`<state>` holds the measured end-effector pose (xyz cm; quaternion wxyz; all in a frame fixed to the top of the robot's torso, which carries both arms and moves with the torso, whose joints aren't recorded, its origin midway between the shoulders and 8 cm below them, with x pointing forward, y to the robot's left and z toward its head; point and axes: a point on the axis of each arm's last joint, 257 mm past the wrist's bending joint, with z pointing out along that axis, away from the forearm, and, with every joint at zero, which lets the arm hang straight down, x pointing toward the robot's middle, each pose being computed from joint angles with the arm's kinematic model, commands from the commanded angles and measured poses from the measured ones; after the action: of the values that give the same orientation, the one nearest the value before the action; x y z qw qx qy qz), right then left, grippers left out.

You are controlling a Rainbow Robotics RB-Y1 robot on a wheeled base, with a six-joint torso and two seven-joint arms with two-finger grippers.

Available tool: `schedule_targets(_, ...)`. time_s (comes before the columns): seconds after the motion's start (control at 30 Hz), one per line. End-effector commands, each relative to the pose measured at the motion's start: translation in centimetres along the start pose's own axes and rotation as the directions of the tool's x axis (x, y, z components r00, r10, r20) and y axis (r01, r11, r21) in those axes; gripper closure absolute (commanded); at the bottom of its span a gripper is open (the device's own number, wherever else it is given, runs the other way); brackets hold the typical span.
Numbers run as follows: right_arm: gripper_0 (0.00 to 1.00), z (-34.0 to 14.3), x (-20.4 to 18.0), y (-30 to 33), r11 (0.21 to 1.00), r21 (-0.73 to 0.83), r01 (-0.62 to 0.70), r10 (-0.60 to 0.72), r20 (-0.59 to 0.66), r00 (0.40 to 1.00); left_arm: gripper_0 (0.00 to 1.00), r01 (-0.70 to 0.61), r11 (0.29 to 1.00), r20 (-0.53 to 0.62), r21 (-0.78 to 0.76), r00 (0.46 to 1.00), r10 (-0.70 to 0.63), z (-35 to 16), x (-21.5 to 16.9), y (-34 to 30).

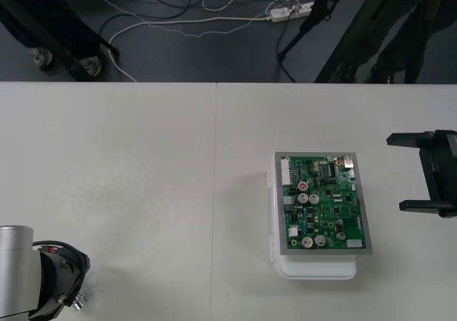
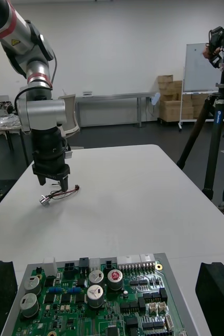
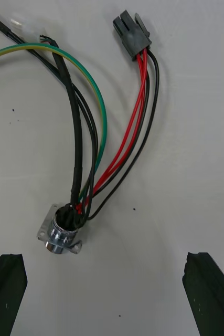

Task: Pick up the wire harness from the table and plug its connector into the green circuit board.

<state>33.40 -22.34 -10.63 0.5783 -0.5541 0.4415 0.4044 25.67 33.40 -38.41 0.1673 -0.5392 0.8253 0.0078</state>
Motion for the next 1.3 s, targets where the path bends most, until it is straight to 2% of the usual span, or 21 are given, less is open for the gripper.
schedule_targets(0.03, 0.0, 0.4, -0.6, -0.2, 0.998, 0.0, 0.068, -0.068, 0.029, 0.997, 0.12, -0.155, 0.988, -0.015, 0.008, 0.988, 0.155, 1.9, 0.7, -0.5)
schedule_targets(0.4, 0.0, 0.0, -0.5, -0.5, 0.997, 0.013, 0.079, -0.08, 0.025, 0.997, 0.12, -0.16, 0.984, -0.009, -0.075, 0.987, 0.16, 4.8, 0.9, 2.4)
schedule_targets(0.73, 0.0, -0.8, -0.6, -1.6, 0.994, 0.065, 0.088, -0.09, 0.034, 0.995, 0.12, -0.141, 0.971, 0.005, -0.194, 0.989, 0.145, 4.7, 2.3, 6.8)
schedule_targets(0.93, 0.0, -1.5, -0.3, -2.2, 0.992, 0.089, 0.087, -0.089, 0.025, 0.996, 0.12, -0.143, 0.964, 0.018, -0.223, 0.988, 0.151, 3.1, 3.8, 6.7)
schedule_targets(1.3, 0.0, -2.4, 0.0, -2.9, 0.989, 0.122, 0.088, -0.09, 0.013, 0.996, 0.13, -0.112, 0.972, 0.033, -0.208, 0.992, 0.122, 3.4, 3.5, 5.5)
